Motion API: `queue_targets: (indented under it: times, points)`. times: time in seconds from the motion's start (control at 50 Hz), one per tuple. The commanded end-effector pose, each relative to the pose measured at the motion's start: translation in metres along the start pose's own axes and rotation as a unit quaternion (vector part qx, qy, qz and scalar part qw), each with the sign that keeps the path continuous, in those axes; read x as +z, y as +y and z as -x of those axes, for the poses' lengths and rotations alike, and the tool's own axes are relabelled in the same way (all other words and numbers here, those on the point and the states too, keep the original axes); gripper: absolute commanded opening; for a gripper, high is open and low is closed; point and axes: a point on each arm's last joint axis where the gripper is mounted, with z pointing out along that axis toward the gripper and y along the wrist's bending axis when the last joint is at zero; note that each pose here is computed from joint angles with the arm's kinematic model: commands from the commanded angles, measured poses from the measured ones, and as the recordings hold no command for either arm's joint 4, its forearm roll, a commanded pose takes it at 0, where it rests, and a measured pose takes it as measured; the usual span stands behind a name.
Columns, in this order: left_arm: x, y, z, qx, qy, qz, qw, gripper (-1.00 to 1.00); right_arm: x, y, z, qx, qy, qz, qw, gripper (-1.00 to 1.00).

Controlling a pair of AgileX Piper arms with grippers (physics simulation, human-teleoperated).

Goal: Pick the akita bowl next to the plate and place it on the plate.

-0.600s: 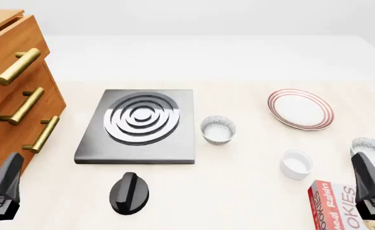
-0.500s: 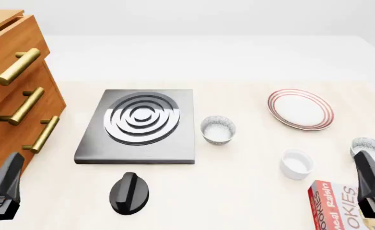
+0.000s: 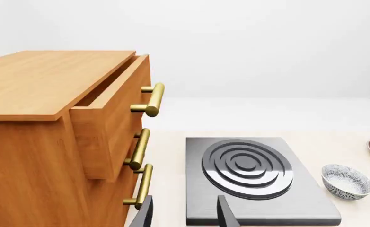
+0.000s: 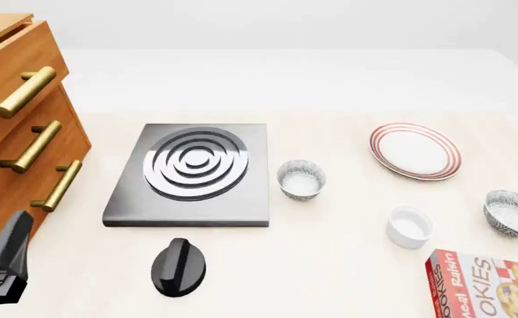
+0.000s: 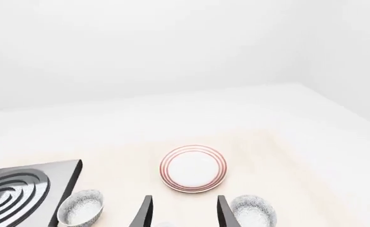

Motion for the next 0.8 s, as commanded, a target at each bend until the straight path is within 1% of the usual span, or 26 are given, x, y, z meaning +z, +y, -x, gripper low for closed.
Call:
queue_targets:
  times: [0.02,0.08,0.1,0.14,0.18,0.2,0.26,0.28,0.32,0.38,0.4,0.42,0.44,0.46,0.48,0.5,0.52,0.54,0.56,0.6,0.62,0.64,0.7,0.74,0.78,0.8]
  points:
    - [0.000,0.000,0.000,0.000,0.000,0.000,1.0000,1.00,0.016,0.000,0.032,-0.025,0.033,-0.012,0.9991,1.00]
    - [0.000,0.000,0.000,0.000,0.000,0.000,1.0000,1.00,0.023,0.001,0.038,-0.036,0.044,-0.007,0.9984,1.00]
    - [0.000,0.000,0.000,0.000,0.000,0.000,1.0000,1.00,0.030,0.001,0.043,-0.061,0.056,-0.004,0.9965,1.00]
    - [0.000,0.000,0.000,0.000,0.000,0.000,1.0000,1.00,0.033,0.001,0.044,-0.072,0.067,-0.009,0.9951,1.00]
    - [0.000,0.000,0.000,0.000,0.000,0.000,1.0000,1.00,0.040,0.000,0.047,-0.068,0.083,-0.011,0.9942,1.00]
    - [0.000,0.000,0.000,0.000,0.000,0.000,1.0000,1.00,0.047,0.000,0.057,-0.076,0.093,-0.012,0.9926,1.00]
    - [0.000,0.000,0.000,0.000,0.000,0.000,1.0000,1.00,0.051,0.001,0.054,-0.098,0.112,-0.005,0.9888,1.00]
    - [0.000,0.000,0.000,0.000,0.000,0.000,1.0000,1.00,0.054,0.001,0.066,-0.085,0.115,-0.009,0.9897,1.00]
    - [0.000,0.000,0.000,0.000,0.000,0.000,1.0000,1.00,0.060,0.005,0.079,-0.084,0.132,0.008,0.9877,1.00]
    - [0.000,0.000,0.000,0.000,0.000,0.000,1.0000,1.00,0.064,0.006,0.074,-0.089,0.144,0.014,0.9855,1.00]
    - [0.000,0.000,0.000,0.000,0.000,0.000,1.0000,1.00,0.075,0.010,0.080,-0.085,0.167,0.026,0.9820,1.00]
    - [0.000,0.000,0.000,0.000,0.000,0.000,1.0000,1.00,0.079,0.011,0.084,-0.088,0.172,0.031,0.9806,1.00]
    - [0.000,0.000,0.000,0.000,0.000,0.000,1.0000,1.00,0.079,0.011,0.084,-0.088,0.172,0.031,0.9806,1.00]
    - [0.000,0.000,0.000,0.000,0.000,0.000,1.0000,1.00,0.084,0.014,0.081,-0.084,0.188,0.040,0.9776,1.00]
    - [0.000,0.000,0.000,0.000,0.000,0.000,1.0000,1.00,0.086,0.017,0.078,-0.094,0.197,0.050,0.9745,1.00]
    - [0.000,0.000,0.000,0.000,0.000,0.000,1.0000,1.00,0.082,0.019,0.084,-0.100,0.187,0.058,0.9756,1.00]
    - [0.000,0.000,0.000,0.000,0.000,0.000,1.0000,1.00,0.084,0.023,0.084,-0.076,0.195,0.068,0.9754,1.00]
    - [0.000,0.000,0.000,0.000,0.000,0.000,1.0000,1.00,0.088,0.022,0.081,-0.081,0.202,0.064,0.9739,1.00]
    - [0.000,0.000,0.000,0.000,0.000,0.000,1.0000,1.00,0.092,0.021,0.077,-0.098,0.206,0.062,0.9716,1.00]
    - [0.000,0.000,0.000,0.000,0.000,0.000,1.0000,1.00,0.096,0.023,0.066,-0.103,0.218,0.070,0.9679,1.00]
    - [0.000,0.000,0.000,0.000,0.000,0.000,1.0000,1.00,0.098,0.022,0.075,-0.101,0.220,0.066,0.9680,1.00]
    - [0.000,0.000,0.000,0.000,0.000,0.000,1.0000,1.00,0.102,0.024,0.067,-0.092,0.232,0.069,0.9660,1.00]
    - [0.000,0.000,0.000,0.000,0.000,0.000,1.0000,1.00,0.108,0.024,0.072,-0.095,0.242,0.069,0.9633,1.00]
    - [0.000,0.000,0.000,0.000,0.000,0.000,1.0000,1.00,0.112,0.024,0.073,-0.109,0.250,0.071,0.9594,1.00]
    - [0.000,0.000,0.000,0.000,0.000,0.000,1.0000,1.00,0.118,0.023,0.081,-0.092,0.255,0.060,0.9607,1.00]
    - [0.000,0.000,0.000,0.000,0.000,0.000,1.0000,1.00,0.118,0.023,0.078,-0.087,0.256,0.057,0.9610,1.00]
